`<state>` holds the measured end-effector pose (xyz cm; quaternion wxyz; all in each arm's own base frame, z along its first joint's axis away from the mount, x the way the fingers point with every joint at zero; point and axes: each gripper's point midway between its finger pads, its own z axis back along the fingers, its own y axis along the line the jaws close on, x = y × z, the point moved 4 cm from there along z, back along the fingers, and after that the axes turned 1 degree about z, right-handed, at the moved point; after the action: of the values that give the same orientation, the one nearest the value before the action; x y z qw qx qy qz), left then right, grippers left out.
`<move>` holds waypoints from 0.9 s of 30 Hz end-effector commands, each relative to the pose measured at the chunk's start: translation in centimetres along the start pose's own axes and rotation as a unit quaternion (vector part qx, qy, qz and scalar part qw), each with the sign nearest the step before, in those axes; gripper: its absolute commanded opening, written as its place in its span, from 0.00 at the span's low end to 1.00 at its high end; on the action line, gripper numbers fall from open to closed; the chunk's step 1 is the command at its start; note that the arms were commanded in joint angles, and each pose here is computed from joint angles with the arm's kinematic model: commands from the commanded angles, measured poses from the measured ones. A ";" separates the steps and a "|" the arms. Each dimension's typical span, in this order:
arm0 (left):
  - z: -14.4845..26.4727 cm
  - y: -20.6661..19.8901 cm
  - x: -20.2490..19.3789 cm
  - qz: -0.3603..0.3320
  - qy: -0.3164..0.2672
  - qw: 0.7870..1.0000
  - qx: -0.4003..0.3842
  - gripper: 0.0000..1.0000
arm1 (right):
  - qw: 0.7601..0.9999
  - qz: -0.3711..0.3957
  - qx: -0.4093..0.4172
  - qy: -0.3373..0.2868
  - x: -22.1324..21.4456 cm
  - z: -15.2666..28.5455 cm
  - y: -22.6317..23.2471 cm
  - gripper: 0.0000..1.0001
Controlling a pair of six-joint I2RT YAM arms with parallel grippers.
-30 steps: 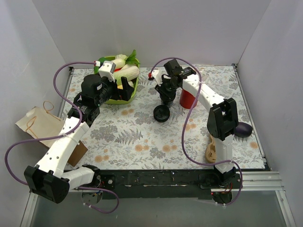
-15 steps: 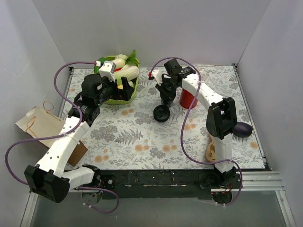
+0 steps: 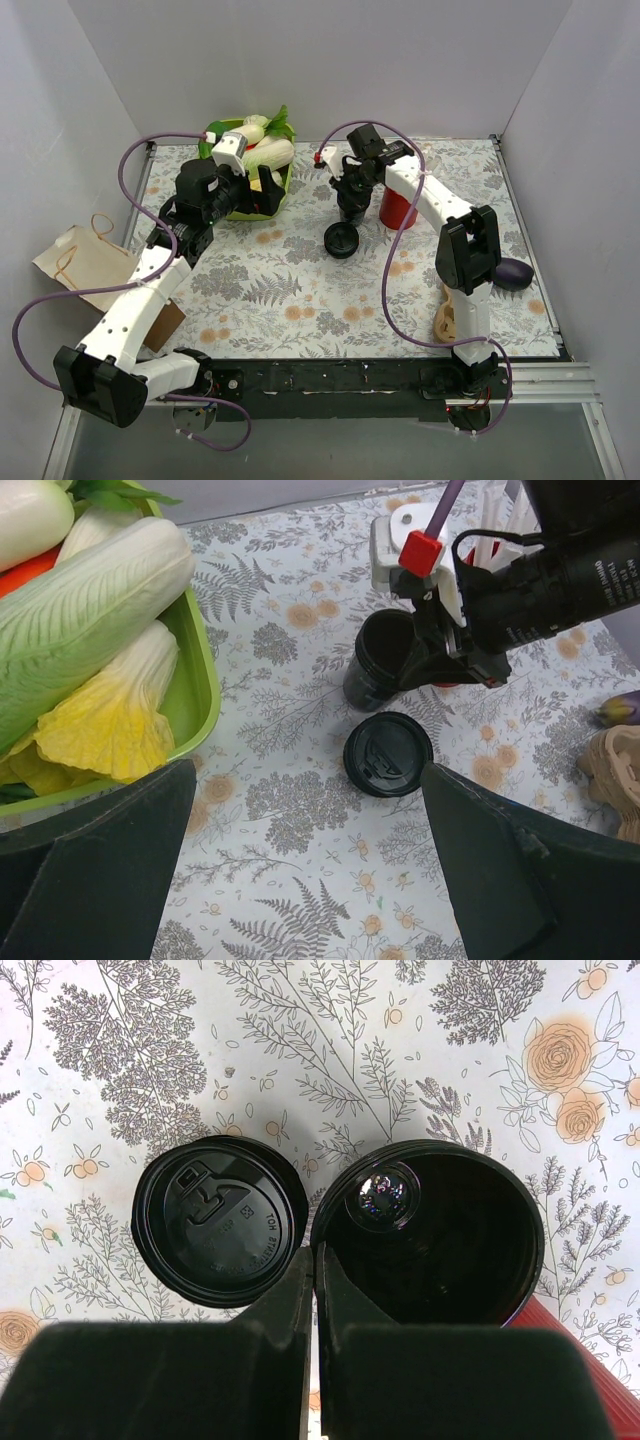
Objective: Pack the takeout coffee
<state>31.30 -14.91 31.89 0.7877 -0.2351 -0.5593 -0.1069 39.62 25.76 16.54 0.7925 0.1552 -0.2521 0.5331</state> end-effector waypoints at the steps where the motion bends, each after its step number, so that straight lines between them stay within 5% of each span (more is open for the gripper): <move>1: 0.2 0.1 -1.3 0.000 0.014 1.000 -0.009 0.98 | 0.998 0.021 -0.015 -0.059 2.8 3.5 0.0 0.01; 13: -2.3 -1.4 -6.9 0.079 0.083 0.989 -0.090 0.98 | 0.989 0.069 -0.010 -0.130 4.6 5.1 0.9 0.01; 22: -2.5 -1.3 -6.1 0.071 0.078 0.991 -0.084 0.98 | 0.981 0.087 -0.047 -0.164 7.3 7.9 0.9 0.01; 27: -0.7 -0.5 -2.2 0.045 0.033 0.998 -0.023 0.98 | 0.967 0.151 -0.059 -0.196 9.9 11.3 3.1 0.01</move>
<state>30.74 -17.58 24.35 0.8292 -0.3140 -0.4502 -0.1058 38.98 27.56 23.47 0.7178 0.1828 -0.3686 0.5617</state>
